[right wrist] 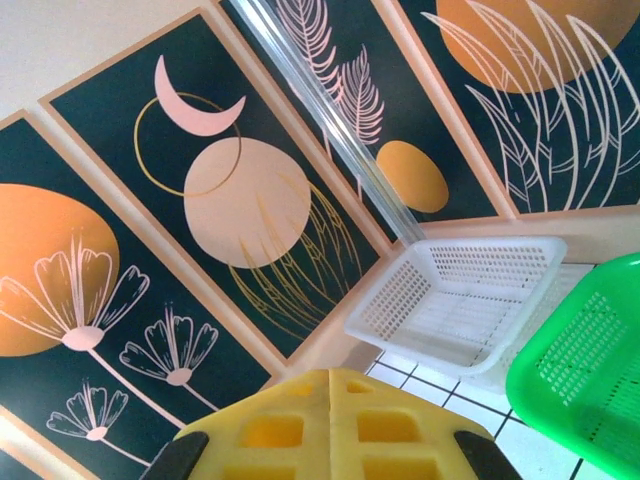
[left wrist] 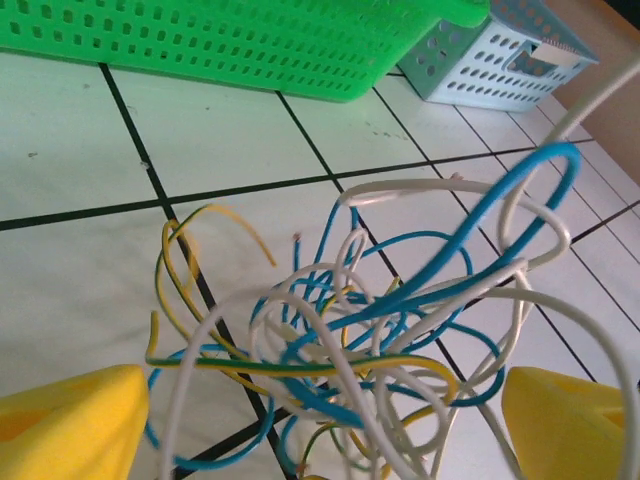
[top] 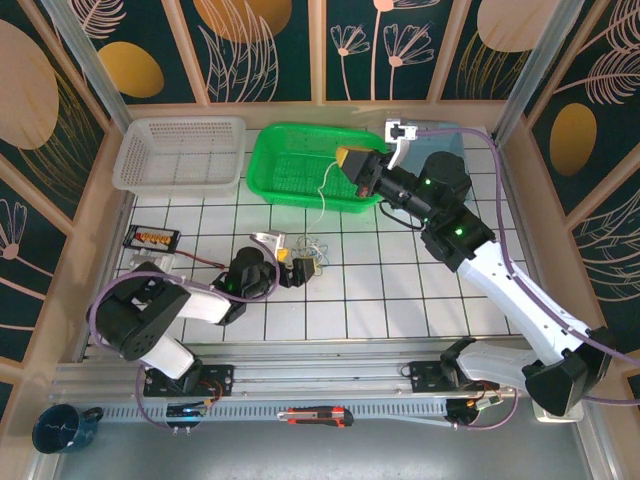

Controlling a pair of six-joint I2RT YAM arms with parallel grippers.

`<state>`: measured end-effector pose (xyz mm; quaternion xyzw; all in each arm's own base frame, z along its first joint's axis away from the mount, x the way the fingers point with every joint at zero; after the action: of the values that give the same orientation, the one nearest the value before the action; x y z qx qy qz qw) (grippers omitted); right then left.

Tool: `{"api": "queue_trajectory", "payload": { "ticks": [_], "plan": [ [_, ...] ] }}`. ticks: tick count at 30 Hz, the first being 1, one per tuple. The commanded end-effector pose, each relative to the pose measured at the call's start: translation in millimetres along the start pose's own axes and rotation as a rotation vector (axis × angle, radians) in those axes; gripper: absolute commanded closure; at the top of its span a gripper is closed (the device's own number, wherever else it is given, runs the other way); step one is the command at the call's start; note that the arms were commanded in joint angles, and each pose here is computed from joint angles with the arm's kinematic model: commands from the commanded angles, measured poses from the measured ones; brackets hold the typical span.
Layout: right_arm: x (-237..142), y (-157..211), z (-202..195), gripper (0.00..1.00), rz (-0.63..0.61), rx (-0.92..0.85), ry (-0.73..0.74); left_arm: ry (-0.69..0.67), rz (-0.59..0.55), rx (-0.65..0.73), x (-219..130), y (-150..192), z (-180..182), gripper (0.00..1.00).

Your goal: Untangle the cables

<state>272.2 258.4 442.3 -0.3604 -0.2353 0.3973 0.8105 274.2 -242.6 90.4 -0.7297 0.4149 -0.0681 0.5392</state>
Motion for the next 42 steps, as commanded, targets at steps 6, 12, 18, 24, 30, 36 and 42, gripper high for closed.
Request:
{"api": "queue_trajectory", "payload": {
  "ticks": [6, 12, 18, 24, 30, 36, 42],
  "plan": [
    [0.3, -5.1, 13.7, 1.00, -0.003, -0.002, -0.071, 0.018, -0.095, 0.055, -20.9, -32.0, -15.0, 0.01],
    [2.1, -0.5, 15.1, 1.00, 0.013, 0.004, -0.082, 0.044, -0.139, 0.087, -20.6, -54.3, -26.0, 0.01],
    [8.2, 9.7, 16.9, 1.00, 0.043, 0.013, -0.093, 0.128, -0.121, 0.119, -4.1, -65.7, -43.1, 0.01],
    [15.0, 19.4, 22.1, 1.00, 0.071, 0.015, -0.107, 0.185, -0.081, 0.141, 11.3, -63.2, -52.6, 0.01],
    [17.6, 20.2, 22.8, 1.00, 0.074, 0.009, -0.101, 0.193, -0.080, 0.124, 13.1, -57.9, -53.3, 0.02],
    [17.0, 18.5, 22.1, 1.00, 0.066, -0.003, -0.092, 0.149, -0.090, 0.112, -3.2, -50.3, -44.8, 0.02],
    [16.8, 17.1, 23.8, 1.00, 0.062, -0.008, -0.097, 0.126, -0.091, 0.109, -20.5, -42.3, -40.0, 0.01]
  ]
}}
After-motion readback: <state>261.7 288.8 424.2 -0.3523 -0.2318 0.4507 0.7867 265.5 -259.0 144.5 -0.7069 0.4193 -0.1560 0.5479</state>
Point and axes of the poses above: each hand's point on the last joint's axis, 136 mm out from that joint toward the fingers, its own x axis out along the fingers, its own z axis along the line the jaws close on, y = z × x, the point moved 2 cm from there along -x, back along the fingers, and after that the axes turned 5 degrees about x, right-handed, at the moved point
